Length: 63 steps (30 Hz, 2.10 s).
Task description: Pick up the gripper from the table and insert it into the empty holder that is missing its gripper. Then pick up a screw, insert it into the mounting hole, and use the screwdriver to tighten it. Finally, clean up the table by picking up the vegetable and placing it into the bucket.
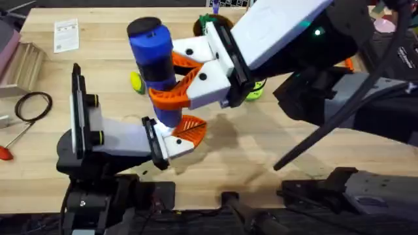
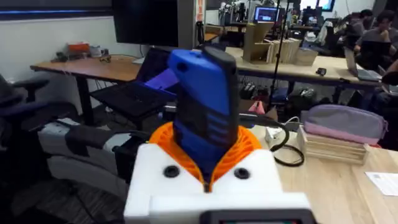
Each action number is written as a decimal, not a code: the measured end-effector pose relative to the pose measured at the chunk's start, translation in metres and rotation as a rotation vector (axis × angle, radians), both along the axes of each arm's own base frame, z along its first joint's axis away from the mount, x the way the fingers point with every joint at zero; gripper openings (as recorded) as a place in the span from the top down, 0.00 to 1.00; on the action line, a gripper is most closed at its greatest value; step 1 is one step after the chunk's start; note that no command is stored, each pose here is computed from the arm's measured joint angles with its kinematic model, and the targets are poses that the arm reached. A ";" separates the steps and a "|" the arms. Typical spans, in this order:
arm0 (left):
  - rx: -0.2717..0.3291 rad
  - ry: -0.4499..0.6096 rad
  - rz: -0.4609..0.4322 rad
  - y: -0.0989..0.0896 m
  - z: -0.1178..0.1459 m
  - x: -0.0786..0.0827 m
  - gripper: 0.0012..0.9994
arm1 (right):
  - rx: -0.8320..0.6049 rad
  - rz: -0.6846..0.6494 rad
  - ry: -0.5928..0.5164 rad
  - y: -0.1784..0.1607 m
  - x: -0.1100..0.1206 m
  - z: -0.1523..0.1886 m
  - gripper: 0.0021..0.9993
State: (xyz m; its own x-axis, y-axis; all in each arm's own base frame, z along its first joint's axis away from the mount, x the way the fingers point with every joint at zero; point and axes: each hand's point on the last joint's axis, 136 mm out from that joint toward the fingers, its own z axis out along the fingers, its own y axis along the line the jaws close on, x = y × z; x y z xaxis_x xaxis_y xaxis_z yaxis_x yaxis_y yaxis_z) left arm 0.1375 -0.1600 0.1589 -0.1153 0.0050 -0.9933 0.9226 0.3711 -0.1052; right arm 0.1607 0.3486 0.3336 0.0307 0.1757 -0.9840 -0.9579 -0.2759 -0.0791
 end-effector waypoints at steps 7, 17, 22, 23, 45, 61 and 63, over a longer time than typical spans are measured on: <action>0.000 0.000 0.000 0.000 0.000 0.000 1.00 | -0.007 -0.003 -0.003 0.001 0.001 -0.002 0.98; 0.000 0.000 0.000 0.000 0.000 0.000 1.00 | -0.004 -0.002 -0.009 0.001 0.001 0.000 0.98; 0.000 0.000 0.000 0.000 0.000 0.000 1.00 | 0.024 0.015 -0.046 0.002 0.000 0.022 0.98; 0.000 0.000 0.000 0.000 0.000 0.000 1.00 | 0.035 0.020 -0.062 0.002 0.000 0.028 0.98; 0.000 0.000 0.000 0.000 0.000 0.000 1.00 | -0.476 -0.585 0.359 -0.059 0.150 -0.030 0.98; 0.000 0.000 0.000 0.000 0.000 0.000 1.00 | -1.366 -1.053 -0.026 -0.271 0.200 -0.143 0.98; 0.000 0.000 0.000 0.000 0.000 0.000 1.00 | -1.439 -1.036 -0.008 -0.292 0.204 -0.160 0.98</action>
State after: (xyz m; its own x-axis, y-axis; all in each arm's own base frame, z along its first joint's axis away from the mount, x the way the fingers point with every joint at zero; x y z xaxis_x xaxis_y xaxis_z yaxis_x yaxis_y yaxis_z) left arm 0.1374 -0.1600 0.1590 -0.1150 0.0050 -0.9934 0.9226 0.3711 -0.1050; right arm 0.3648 0.0565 0.1732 -0.4364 -0.8381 -0.3273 -0.7689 0.5363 -0.3481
